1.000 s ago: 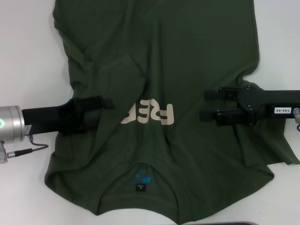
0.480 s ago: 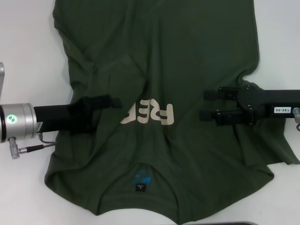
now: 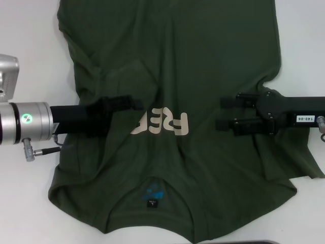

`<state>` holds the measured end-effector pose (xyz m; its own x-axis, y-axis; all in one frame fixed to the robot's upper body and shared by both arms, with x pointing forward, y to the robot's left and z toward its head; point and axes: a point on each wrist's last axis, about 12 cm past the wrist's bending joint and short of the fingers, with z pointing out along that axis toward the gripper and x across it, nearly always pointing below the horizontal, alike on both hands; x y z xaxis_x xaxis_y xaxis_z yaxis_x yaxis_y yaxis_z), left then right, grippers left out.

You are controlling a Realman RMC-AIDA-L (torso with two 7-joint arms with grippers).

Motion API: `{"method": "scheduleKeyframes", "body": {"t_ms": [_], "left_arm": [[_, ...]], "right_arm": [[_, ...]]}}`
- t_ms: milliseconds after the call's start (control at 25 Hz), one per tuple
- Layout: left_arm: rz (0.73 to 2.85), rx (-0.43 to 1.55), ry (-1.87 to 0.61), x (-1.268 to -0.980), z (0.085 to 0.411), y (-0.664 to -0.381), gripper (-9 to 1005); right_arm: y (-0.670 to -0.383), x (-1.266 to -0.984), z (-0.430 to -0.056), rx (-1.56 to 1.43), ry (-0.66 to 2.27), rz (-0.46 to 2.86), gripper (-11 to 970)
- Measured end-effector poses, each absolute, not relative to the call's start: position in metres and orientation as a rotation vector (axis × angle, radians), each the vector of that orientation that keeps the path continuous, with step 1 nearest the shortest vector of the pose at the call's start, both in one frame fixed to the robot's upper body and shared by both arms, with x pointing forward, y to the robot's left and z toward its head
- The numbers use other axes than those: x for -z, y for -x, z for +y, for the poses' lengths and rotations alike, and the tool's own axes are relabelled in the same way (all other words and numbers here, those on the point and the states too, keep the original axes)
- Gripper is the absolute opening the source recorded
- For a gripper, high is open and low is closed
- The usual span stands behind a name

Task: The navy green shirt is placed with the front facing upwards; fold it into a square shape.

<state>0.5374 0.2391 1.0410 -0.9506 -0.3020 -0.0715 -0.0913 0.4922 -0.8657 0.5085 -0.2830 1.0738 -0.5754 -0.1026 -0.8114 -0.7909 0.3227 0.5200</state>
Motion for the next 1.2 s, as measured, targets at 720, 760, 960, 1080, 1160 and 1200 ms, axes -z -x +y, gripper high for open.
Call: {"method": "scheduleKeyframes", "body": {"t_ms": [720, 760, 960, 1080, 1160, 1200], "left_arm": [[2.48, 1.625, 0.234, -1.056, 0.224, -0.532, 901], [2.48, 1.625, 0.234, -1.056, 0.224, -0.532, 901], [2.491, 1.54, 0.283, -1.052, 0.235, -0.535, 900], [2.487, 1.503, 0.302, -1.051, 0.238, -0.538, 900], [2.486, 1.49, 0.307, -1.05, 0.238, -0.54, 900], [2.485, 1.486, 0.307, -1.049, 0.237, -0.541, 900]], "right_arm": [[-0.51, -1.075, -0.282, -1.288, 0.794, 1.907, 914], [-0.51, -1.075, -0.282, -1.288, 0.794, 1.907, 914], [-0.51, -1.075, -0.281, -1.289, 0.797, 1.905, 914], [-0.51, -1.075, -0.282, -1.289, 0.796, 1.906, 915], [-0.51, -1.075, -0.281, -1.291, 0.797, 1.906, 915], [-0.51, -1.074, -0.281, -1.291, 0.798, 1.906, 915]]}}
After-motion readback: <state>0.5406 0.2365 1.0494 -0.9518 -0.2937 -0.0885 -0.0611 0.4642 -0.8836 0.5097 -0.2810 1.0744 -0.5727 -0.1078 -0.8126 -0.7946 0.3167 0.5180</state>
